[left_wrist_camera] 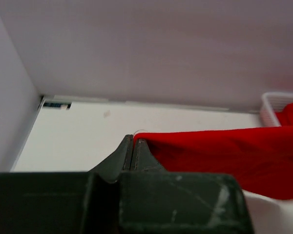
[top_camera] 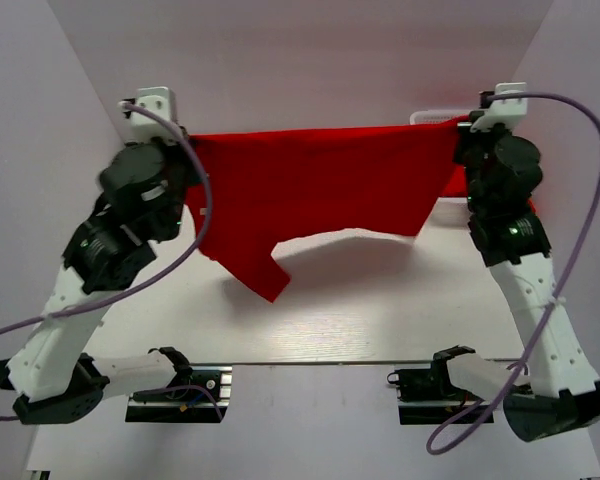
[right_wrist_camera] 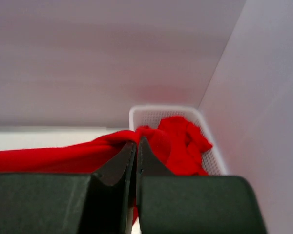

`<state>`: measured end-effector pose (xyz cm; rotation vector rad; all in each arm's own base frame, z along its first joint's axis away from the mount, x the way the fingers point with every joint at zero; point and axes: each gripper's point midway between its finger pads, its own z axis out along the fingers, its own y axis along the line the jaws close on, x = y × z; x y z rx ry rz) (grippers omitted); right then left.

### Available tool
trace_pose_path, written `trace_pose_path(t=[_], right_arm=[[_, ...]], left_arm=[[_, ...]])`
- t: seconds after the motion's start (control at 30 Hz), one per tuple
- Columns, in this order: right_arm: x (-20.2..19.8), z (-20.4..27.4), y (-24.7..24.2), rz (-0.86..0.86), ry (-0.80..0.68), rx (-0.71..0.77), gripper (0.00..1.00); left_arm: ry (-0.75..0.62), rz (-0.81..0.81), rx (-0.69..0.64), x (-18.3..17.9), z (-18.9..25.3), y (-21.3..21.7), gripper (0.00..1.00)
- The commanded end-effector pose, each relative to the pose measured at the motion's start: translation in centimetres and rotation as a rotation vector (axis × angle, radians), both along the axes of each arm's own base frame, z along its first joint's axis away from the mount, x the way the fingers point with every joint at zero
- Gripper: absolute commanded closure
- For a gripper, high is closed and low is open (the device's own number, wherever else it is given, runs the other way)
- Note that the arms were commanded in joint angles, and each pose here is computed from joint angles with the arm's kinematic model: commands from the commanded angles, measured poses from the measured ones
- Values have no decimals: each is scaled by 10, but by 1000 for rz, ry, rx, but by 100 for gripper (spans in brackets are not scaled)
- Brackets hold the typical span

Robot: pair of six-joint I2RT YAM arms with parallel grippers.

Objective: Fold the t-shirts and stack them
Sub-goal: Flatten out the tshirt

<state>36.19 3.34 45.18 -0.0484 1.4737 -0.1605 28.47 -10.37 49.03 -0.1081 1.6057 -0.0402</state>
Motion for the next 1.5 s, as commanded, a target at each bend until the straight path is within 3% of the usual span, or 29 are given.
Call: trace_pose_path(t=[0.0,0.37,0.53,0.67,0.83,0.97,1.13,1.23,1.47], right_arm=[[-49,83,-22,-45,-200,8,100],[-138,152,-28,50,-379,-18,100],[-162,167,-29,76,-432,-19,100],[-162,166,-31,66,-429,-14,100],[-136,138,-35,13,-359,30,100],[-58,45,-12,19,-121,92,100],[14,-68,17,41,113,158,100],[47,-112,23,16,214,155,100],[126,-160,40,15,317,126,100]], left_arm=[[-206,-179,30,-20,67,-7,100],[-354,-517,72,-74,122,-31,100],[-432,-559,56,-100,148,-18,100],[-400,-549,57,-93,143,-21,100],[-285,-398,77,-46,107,-29,100],[-126,-303,55,4,36,-55,100],[67,-35,74,59,-52,-48,100],[163,2,117,100,-100,-56,100],[266,94,157,218,-184,-42,100]])
